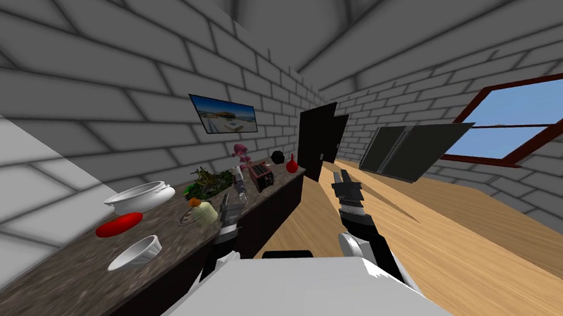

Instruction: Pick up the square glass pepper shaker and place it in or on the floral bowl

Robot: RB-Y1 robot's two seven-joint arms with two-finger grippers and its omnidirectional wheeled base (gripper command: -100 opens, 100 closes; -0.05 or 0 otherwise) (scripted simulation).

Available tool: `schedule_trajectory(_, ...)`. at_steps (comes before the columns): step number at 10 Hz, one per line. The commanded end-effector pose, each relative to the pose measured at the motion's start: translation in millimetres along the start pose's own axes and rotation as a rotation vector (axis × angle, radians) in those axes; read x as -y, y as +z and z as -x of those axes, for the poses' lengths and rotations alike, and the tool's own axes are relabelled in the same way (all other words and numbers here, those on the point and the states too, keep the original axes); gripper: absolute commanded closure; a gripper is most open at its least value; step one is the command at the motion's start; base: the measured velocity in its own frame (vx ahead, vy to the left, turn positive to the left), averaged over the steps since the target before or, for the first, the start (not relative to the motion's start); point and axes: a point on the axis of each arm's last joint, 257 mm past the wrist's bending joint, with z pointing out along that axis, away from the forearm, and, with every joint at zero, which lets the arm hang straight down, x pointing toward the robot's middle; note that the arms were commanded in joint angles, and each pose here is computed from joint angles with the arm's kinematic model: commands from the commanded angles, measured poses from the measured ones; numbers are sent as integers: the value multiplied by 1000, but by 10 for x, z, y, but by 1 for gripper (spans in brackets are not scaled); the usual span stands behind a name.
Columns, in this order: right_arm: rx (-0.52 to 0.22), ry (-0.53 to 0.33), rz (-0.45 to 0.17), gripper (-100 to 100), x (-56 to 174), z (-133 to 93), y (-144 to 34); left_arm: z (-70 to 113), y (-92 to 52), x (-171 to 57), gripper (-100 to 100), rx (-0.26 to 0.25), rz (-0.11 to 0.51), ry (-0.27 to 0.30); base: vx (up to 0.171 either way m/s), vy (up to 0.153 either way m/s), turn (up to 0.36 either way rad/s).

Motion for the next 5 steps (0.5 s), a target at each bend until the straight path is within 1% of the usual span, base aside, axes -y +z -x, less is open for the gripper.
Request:
schedule_trajectory(1, 0, 0, 0, 0, 0, 0, 0, 182, -89, -93, -100, 47, 17, -44, 77, -80, 59)
schedule_trajectory(2, 0, 0, 0, 0, 0, 0, 0, 182, -89, -93, -100, 47, 17, -44, 47, -55, 24)
schedule_trajectory(4, 0, 0, 0, 0, 0, 0, 0, 406, -182, -182, -100, 103, 31, -93, 42, -50, 35)
schedule_trajectory(5, 0, 0, 0, 0, 0, 0, 0, 513, -223, -218, -100, 131, 36, -117, 82, -71, 35)
